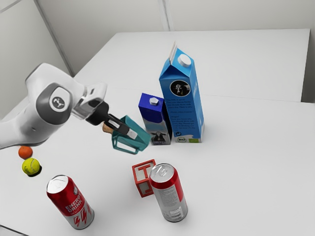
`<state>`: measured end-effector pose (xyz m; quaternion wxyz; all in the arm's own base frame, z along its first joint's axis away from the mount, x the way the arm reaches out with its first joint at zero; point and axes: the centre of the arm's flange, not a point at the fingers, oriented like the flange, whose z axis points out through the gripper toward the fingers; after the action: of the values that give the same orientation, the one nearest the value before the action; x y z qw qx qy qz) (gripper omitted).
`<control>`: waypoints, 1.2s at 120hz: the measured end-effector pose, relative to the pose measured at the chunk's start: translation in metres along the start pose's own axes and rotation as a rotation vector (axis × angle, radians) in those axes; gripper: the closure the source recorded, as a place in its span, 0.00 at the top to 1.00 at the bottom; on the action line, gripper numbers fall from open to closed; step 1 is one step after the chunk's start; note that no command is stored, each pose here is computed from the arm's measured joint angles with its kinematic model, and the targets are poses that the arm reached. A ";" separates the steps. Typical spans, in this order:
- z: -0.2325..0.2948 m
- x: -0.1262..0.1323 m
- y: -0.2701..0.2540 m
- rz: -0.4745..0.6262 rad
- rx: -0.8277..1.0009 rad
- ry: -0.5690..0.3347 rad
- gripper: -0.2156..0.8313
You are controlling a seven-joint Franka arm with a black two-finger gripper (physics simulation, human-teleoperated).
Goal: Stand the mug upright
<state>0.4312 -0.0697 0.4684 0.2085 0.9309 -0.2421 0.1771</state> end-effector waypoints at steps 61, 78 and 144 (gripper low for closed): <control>-0.029 -0.013 -0.049 -0.183 0.212 -0.230 0.04; -0.032 0.000 -0.063 -0.216 0.268 -0.258 0.04; 0.017 -0.006 -0.114 -0.322 0.422 -0.353 0.04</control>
<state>0.4899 0.0153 0.4164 -0.0092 0.9963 -0.0822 0.0241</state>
